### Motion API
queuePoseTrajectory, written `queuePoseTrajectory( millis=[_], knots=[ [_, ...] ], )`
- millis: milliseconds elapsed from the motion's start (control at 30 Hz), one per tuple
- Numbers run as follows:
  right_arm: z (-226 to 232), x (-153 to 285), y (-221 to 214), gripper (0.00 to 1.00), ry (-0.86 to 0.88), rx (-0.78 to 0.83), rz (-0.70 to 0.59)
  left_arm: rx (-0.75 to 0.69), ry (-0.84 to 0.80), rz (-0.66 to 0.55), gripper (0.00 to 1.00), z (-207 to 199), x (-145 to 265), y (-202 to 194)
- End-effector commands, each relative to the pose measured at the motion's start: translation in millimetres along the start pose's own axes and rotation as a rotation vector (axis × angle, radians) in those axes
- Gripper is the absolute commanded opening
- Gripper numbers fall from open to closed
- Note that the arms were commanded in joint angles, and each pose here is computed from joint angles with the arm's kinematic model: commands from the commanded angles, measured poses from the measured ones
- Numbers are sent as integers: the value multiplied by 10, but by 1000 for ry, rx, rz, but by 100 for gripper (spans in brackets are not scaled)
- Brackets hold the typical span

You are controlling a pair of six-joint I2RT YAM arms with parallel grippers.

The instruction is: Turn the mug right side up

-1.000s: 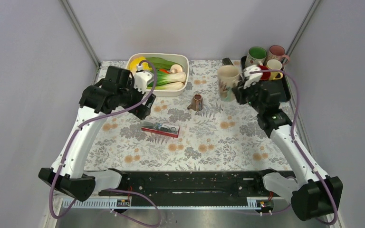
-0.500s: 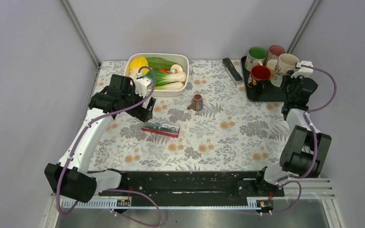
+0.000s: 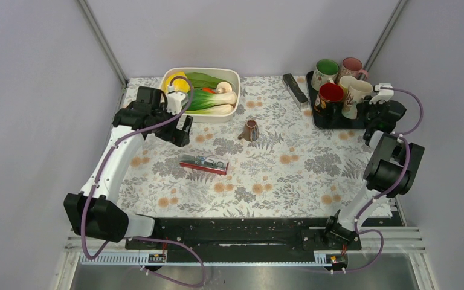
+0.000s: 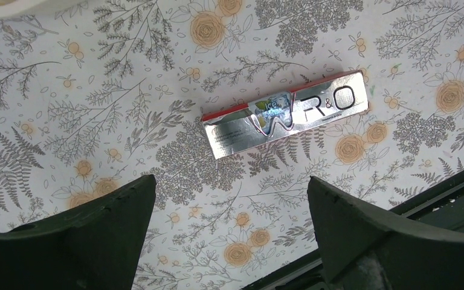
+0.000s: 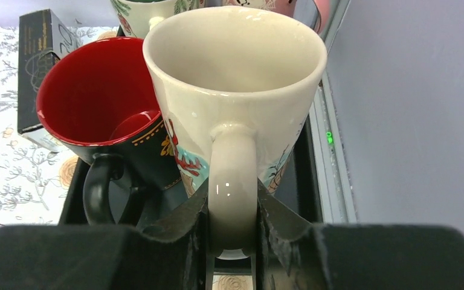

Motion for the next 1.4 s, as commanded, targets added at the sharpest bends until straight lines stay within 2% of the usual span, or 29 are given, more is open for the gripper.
queuePoseTrajectory(
  millis=[0, 200, 533, 600, 800, 933, 1367],
  knots=[
    [-256, -115, 565, 0, -4, 258, -199, -15, -12, -77, 99, -13, 112, 213],
    [-274, -247, 346, 0, 99, 321, -112, -13, 28, -80, 99, 26, 127, 300],
    [-345, -285, 82, 0, 120, 341, -30, -6, 40, -81, 99, 52, 96, 394],
    [-360, -270, 78, 18, 120, 335, -18, -7, 37, -83, 99, 52, 92, 413],
    [-420, -217, -12, 44, 92, 371, 85, -11, 41, -80, 99, 64, 75, 427],
    [-448, -200, -47, 52, 91, 381, 131, -19, 53, -80, 99, 76, 81, 426],
    [-610, -363, -142, 54, 73, 429, 237, -29, 80, -83, 99, 101, 92, 446]
  ],
)
Point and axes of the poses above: each gripper's point midway between its finger pads, its own x axis back along the fingers, its own z axis along the line the jaws close on, y = z × x, the point moved 9 cm from there along x, back along the fingers, and after that the axes turned 11 degrees about x, right-handed, at the moved point
